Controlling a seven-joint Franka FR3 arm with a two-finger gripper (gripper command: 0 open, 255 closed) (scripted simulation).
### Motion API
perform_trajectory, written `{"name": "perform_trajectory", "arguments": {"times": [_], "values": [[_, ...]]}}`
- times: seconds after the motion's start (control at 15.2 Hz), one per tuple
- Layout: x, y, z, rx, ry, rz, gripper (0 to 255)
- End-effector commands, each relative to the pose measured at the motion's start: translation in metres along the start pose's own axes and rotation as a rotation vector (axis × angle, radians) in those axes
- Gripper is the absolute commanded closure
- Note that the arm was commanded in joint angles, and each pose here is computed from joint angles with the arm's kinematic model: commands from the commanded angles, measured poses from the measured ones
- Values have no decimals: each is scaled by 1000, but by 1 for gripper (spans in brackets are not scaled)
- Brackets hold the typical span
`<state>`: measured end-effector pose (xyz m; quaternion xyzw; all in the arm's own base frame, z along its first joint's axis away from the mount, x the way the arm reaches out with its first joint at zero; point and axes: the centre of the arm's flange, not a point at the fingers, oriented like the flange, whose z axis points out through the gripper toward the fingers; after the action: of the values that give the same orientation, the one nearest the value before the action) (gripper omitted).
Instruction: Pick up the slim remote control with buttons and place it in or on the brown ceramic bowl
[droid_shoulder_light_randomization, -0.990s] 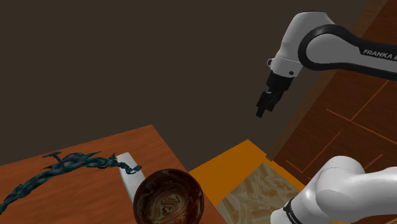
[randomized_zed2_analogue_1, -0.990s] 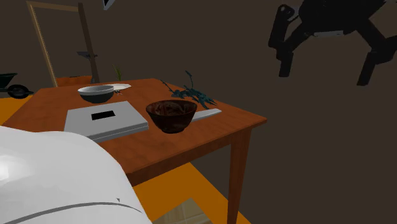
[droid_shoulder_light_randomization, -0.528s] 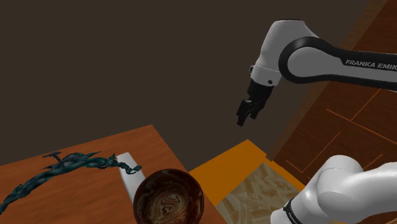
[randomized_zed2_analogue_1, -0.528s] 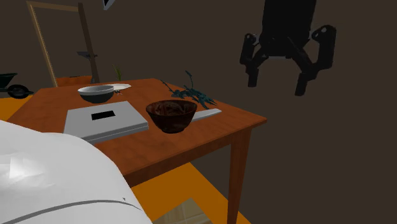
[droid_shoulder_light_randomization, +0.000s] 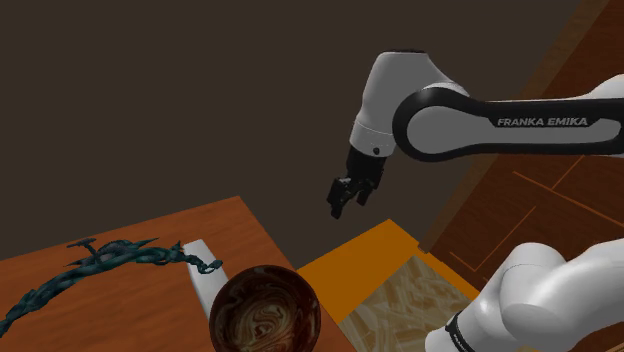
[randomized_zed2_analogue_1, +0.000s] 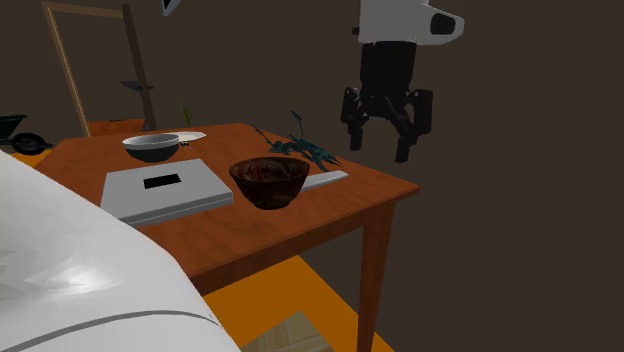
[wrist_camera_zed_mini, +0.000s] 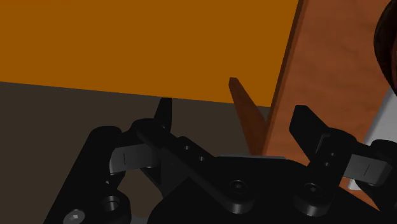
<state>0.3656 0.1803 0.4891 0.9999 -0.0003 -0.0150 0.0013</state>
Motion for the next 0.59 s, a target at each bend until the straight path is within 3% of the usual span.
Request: {"name": "perform_trajectory", "arguments": {"times": [0.0,0.53], "values": [[5,-23,8,2,3,4,0],[35,-116,46,5,12,17,0]]}}
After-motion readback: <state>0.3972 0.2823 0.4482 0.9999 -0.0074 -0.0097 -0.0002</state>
